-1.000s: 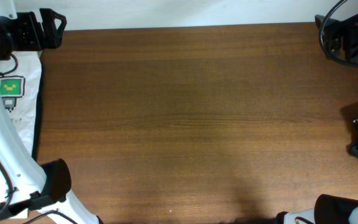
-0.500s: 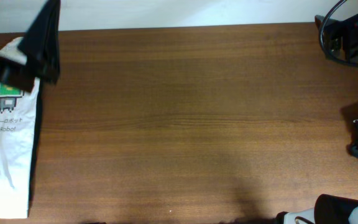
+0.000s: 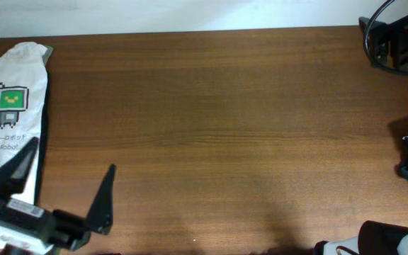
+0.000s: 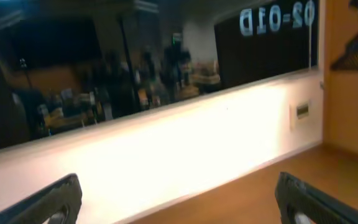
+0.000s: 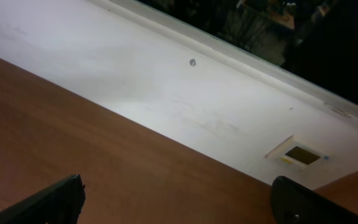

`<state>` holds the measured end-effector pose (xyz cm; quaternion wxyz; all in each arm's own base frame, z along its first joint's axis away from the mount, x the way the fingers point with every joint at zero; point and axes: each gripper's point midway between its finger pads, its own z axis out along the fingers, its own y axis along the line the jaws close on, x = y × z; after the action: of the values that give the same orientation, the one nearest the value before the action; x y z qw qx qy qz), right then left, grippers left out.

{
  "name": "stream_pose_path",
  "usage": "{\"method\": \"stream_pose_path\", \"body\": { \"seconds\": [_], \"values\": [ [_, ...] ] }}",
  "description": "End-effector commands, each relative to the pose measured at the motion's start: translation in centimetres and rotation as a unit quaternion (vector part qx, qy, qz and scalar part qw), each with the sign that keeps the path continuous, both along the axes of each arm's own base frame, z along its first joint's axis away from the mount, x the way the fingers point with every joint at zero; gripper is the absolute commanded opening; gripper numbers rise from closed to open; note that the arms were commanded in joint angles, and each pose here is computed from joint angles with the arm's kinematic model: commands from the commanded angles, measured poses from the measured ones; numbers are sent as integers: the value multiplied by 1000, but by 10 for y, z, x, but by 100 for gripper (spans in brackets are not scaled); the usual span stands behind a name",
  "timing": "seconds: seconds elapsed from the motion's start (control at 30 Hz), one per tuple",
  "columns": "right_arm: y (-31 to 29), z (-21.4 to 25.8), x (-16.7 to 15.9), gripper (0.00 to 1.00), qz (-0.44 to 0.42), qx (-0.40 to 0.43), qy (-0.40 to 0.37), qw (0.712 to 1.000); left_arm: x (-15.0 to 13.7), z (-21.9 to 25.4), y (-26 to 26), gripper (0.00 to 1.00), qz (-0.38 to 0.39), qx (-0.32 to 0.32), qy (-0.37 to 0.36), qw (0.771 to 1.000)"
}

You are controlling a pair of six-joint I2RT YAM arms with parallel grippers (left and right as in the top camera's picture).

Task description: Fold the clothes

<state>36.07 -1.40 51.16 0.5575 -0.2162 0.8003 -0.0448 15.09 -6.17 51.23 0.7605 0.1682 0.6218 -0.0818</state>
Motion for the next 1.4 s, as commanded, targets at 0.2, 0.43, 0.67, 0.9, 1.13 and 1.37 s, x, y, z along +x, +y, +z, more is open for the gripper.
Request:
{"method": "stream_pose_path", "body": {
  "seconds": [0.2,0.43,0.67,0.9,1.13,1.37],
  "values": [
    [0,-1,1,99,-1,-1,1,1000,12,-87,0,99,-18,-45,-121,991],
    [0,-1,1,99,-1,-1,1,1000,29,-155,7,99,-1,-45,-140,989],
    [0,-1,1,99,-1,-1,1,1000,55,-207,17,99,20,-48,-134,990],
    [0,-1,1,99,-1,-1,1,1000,69,-237,29,99,51,-55,-107,991],
    [0,-1,1,99,-1,-1,1,1000,84,-283,27,99,46,-59,-3,997],
    [0,-1,1,99,-1,-1,1,1000,89,-337,25,99,45,-66,113,990]
  ]
}}
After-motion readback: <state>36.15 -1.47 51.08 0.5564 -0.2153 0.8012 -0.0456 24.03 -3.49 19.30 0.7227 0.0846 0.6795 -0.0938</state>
